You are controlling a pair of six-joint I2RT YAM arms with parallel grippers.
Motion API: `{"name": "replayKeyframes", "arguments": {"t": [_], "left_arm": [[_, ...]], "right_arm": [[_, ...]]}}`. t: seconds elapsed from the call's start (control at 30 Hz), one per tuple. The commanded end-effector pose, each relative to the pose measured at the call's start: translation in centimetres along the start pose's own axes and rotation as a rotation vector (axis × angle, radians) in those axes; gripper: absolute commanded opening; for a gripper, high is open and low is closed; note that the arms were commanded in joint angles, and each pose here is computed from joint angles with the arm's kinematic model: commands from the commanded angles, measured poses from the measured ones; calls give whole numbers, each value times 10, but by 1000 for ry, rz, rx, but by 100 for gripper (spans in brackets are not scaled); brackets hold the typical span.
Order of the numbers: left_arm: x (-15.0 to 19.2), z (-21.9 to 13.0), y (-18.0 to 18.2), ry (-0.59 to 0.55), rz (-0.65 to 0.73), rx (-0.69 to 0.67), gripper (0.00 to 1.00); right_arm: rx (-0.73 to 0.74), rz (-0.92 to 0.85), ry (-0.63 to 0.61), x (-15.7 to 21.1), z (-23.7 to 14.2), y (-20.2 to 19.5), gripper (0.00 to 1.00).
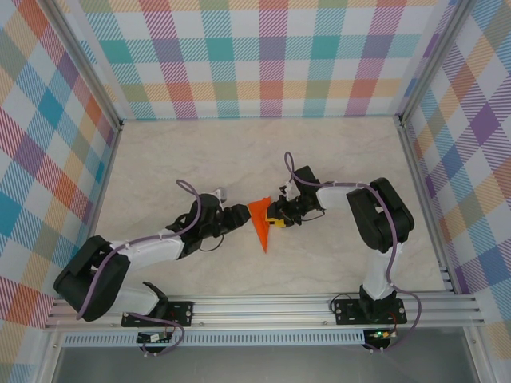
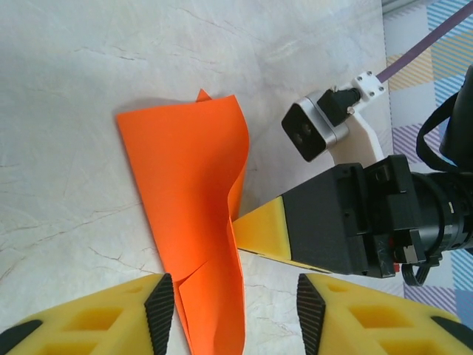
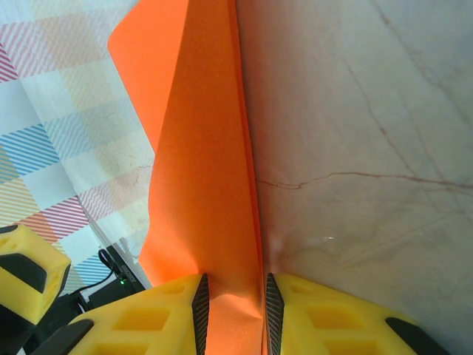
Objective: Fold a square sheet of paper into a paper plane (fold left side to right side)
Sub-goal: Fold the wing for the fifth time at the center of the table.
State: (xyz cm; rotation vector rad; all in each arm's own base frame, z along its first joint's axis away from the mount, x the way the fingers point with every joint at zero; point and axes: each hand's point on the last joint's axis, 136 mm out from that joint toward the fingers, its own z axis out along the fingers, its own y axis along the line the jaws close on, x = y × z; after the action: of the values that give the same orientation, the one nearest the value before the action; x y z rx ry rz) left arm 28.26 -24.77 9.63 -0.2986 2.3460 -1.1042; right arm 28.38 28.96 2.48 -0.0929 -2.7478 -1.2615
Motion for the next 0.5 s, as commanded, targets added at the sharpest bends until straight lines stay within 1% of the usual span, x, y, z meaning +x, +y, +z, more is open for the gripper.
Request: {"name": "replayKeyframes", "arguments": {"t": [0.0, 0.2, 0.47], "left_arm": [[3, 8, -15, 72, -29, 71, 47], [0, 33, -18, 109, -78, 100, 41], [0, 56, -14, 133, -89, 89, 37]], "right_arm": [[85, 37, 34, 9, 15, -30, 29], [86, 36, 37, 10, 15, -29, 29], [88, 35, 41, 11, 15, -30, 29]]}}
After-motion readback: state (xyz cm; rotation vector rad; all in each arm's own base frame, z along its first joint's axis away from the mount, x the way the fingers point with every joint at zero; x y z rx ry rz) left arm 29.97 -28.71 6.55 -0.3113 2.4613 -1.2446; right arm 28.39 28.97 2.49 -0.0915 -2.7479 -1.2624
